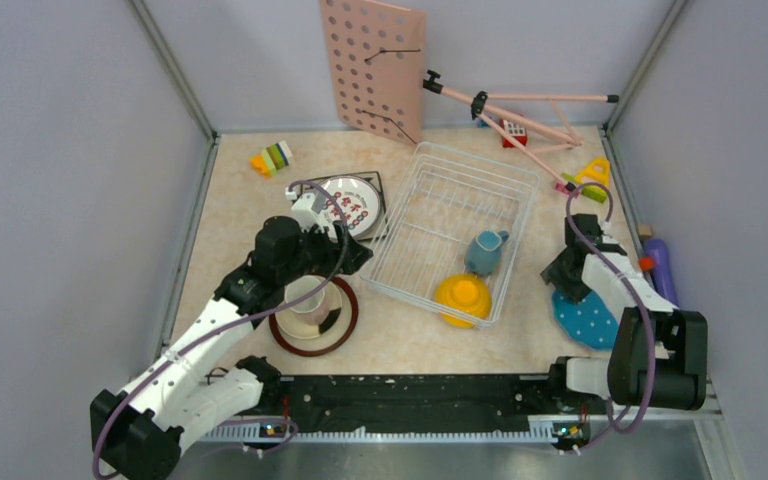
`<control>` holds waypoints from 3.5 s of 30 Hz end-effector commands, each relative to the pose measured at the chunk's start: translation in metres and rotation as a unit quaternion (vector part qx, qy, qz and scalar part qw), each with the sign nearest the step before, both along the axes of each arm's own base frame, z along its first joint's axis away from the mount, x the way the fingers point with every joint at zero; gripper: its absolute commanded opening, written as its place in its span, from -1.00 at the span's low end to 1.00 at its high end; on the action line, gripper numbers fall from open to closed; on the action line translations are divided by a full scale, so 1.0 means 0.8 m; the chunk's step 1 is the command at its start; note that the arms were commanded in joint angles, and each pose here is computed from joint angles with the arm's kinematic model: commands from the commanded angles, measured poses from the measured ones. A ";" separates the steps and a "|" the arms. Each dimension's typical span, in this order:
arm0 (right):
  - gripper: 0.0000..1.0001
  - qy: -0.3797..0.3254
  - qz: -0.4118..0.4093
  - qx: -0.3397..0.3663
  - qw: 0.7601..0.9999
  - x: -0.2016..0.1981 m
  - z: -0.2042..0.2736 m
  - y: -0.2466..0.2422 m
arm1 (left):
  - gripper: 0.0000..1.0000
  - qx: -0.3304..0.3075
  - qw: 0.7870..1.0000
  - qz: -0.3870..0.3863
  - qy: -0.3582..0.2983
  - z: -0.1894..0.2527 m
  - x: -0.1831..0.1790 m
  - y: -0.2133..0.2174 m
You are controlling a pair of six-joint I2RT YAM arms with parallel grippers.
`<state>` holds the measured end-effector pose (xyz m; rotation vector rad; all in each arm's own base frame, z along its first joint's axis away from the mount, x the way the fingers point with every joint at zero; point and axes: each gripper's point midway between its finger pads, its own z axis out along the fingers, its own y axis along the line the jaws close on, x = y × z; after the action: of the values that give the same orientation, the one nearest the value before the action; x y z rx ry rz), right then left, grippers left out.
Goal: Load the mixed dishes into the dish rack
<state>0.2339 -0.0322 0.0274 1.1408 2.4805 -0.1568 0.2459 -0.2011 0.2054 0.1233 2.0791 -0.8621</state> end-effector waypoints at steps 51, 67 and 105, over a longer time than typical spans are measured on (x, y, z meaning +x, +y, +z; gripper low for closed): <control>0.70 0.008 -0.089 0.017 0.996 -0.065 0.060 0.006 | 0.57 -0.010 0.999 0.018 -0.041 0.024 0.006 0.007; 0.76 0.056 -0.154 -0.001 0.987 -0.095 0.021 -0.003 | 0.57 -0.012 0.999 0.010 -0.048 0.030 0.000 0.008; -1.00 -0.097 -0.136 -0.009 0.986 -0.025 0.107 -0.023 | 0.54 -0.035 0.999 -0.036 -0.015 0.024 -0.003 -0.025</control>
<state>0.2076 -0.0303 0.0702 1.4844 2.2320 -0.0543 0.2416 -0.2087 0.2017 0.1441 2.1018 -0.9082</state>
